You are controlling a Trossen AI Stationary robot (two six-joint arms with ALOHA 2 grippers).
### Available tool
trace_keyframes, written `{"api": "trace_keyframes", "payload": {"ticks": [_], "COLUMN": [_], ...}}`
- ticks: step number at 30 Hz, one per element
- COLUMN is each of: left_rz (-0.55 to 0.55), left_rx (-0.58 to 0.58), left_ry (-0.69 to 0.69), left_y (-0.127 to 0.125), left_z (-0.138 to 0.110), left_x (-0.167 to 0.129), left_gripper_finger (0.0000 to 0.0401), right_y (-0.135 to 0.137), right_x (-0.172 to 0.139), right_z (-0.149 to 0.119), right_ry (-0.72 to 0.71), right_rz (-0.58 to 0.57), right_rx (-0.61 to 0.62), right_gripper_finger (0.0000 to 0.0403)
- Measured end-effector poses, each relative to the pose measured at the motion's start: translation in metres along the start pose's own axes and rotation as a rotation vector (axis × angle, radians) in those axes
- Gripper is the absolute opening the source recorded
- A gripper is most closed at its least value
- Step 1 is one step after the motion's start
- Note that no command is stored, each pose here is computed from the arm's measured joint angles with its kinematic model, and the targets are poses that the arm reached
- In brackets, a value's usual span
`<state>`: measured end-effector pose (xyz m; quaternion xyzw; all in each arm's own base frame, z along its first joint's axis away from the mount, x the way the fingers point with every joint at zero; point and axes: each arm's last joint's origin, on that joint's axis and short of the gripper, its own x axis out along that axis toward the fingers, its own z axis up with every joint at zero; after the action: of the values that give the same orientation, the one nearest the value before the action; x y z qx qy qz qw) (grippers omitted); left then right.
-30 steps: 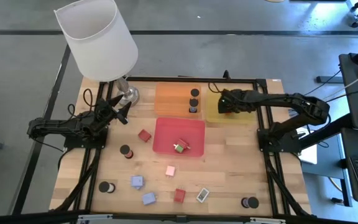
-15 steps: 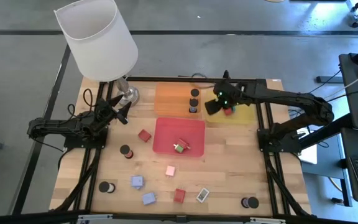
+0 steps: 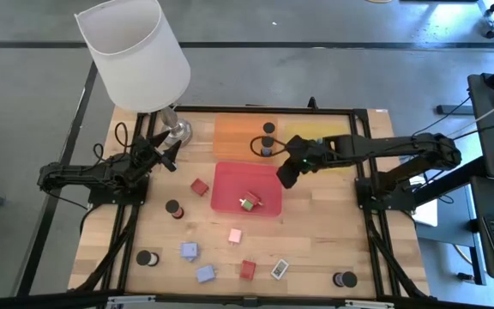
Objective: Pick & Place Office items
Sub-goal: Put the light blue hourglass into the orange bin
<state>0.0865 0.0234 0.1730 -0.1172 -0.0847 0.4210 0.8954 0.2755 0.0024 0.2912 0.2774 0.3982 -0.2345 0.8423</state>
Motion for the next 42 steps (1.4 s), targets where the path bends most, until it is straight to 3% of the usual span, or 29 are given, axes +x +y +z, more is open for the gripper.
{"api": "trace_keyframes", "payload": {"ticks": [4, 10, 15, 22, 31, 36, 39, 42], "left_rz": [0.0, 0.0, 0.065, 0.038, 0.089, -0.042, -0.266, -0.479], "left_rx": [0.0, 0.0, 0.0, -0.252, -0.331, -0.351, -0.449, -0.474], "left_ry": [0.0, 0.0, -0.014, -0.035, -0.056, -0.017, -0.03, -0.075], "left_y": [0.0, 0.0, 0.002, 0.001, 0.002, -0.002, -0.009, -0.015], "left_z": [0.0, 0.0, 0.0, 0.003, 0.003, 0.004, 0.014, 0.025], "left_x": [0.0, 0.0, 0.0, 0.0, 0.0, 0.0, -0.002, -0.005], "left_gripper_finger": [0.0322, 0.0322, 0.0322, 0.0322, 0.0322, 0.0322, 0.0322, 0.0322], "right_y": [0.004, 0.01, 0.013, 0.018, 0.011, 0.007, 0.004, 0.002], "right_x": [-0.001, -0.002, -0.005, -0.024, -0.039, -0.038, -0.037, -0.037], "right_z": [-0.004, -0.009, -0.012, -0.011, -0.003, 0.002, 0.005, 0.008], "right_ry": [0.045, 0.108, 0.126, 0.029, -0.136, -0.16, -0.166, -0.183], "right_rz": [0.05, 0.123, 0.143, 0.195, 0.145, 0.125, 0.115, 0.117], "right_rx": [0.042, -0.025, 0.046, 0.062, 0.087, 0.101, 0.122, 0.135], "right_gripper_finger": [0.0166, 0.0166, 0.0166, 0.0166, 0.0166, 0.0166, 0.0166, 0.0166]}}
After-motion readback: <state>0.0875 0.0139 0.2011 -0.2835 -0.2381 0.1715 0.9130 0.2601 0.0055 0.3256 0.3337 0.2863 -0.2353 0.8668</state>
